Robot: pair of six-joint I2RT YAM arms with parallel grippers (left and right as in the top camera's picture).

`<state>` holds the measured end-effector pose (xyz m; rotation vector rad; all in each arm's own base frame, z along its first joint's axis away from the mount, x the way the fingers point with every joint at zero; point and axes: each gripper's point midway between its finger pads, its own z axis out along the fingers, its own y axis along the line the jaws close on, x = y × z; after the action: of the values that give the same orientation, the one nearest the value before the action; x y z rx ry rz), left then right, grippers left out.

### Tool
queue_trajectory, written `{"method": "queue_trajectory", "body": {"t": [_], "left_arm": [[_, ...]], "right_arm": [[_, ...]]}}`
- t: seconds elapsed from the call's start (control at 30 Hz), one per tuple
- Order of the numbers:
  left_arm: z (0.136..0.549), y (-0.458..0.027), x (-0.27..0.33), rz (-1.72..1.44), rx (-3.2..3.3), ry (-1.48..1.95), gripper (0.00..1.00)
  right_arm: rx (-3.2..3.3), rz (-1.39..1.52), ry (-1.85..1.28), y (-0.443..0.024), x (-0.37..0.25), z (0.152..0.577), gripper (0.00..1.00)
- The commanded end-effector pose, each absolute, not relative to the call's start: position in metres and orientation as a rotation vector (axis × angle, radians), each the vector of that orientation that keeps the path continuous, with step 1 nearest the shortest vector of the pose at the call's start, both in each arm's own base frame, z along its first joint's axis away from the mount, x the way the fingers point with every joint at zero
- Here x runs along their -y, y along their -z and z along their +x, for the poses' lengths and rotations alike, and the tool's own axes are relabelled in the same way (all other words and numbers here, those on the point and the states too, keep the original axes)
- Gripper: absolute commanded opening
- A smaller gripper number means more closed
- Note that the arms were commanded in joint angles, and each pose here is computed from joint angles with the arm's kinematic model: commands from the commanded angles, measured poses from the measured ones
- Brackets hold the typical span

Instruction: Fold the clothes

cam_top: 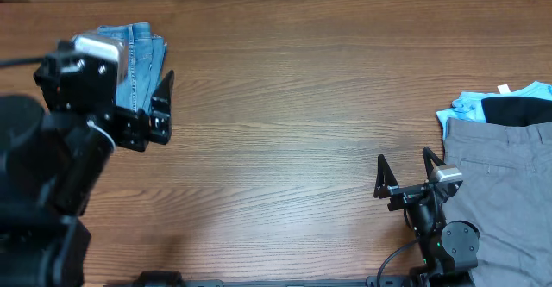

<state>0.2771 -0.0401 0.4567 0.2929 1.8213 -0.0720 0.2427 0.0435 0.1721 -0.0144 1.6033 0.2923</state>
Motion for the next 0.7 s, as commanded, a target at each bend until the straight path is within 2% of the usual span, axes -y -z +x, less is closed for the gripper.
{"method": "queue_trajectory", "body": {"t": [0.0,0.27,0.67], "left_arm": [[0.280,-0.425,0.047,0.343,-1.824,0.087,1.00],[0.270,-0.364,0.050,0.353,-1.721,0.092,1.00],[0.239,-0.300,0.049,0.346,-1.558,0.070,1.00]], "right_arm": [[-1.600,-0.014,-0.287,-0.170,-0.042,0.243,1.00],[-1.600,-0.014,-0.286,-0.170,-0.042,0.243,1.00],[-1.600,-0.014,-0.287,-0.170,-0.042,0.243,1.00]]}}
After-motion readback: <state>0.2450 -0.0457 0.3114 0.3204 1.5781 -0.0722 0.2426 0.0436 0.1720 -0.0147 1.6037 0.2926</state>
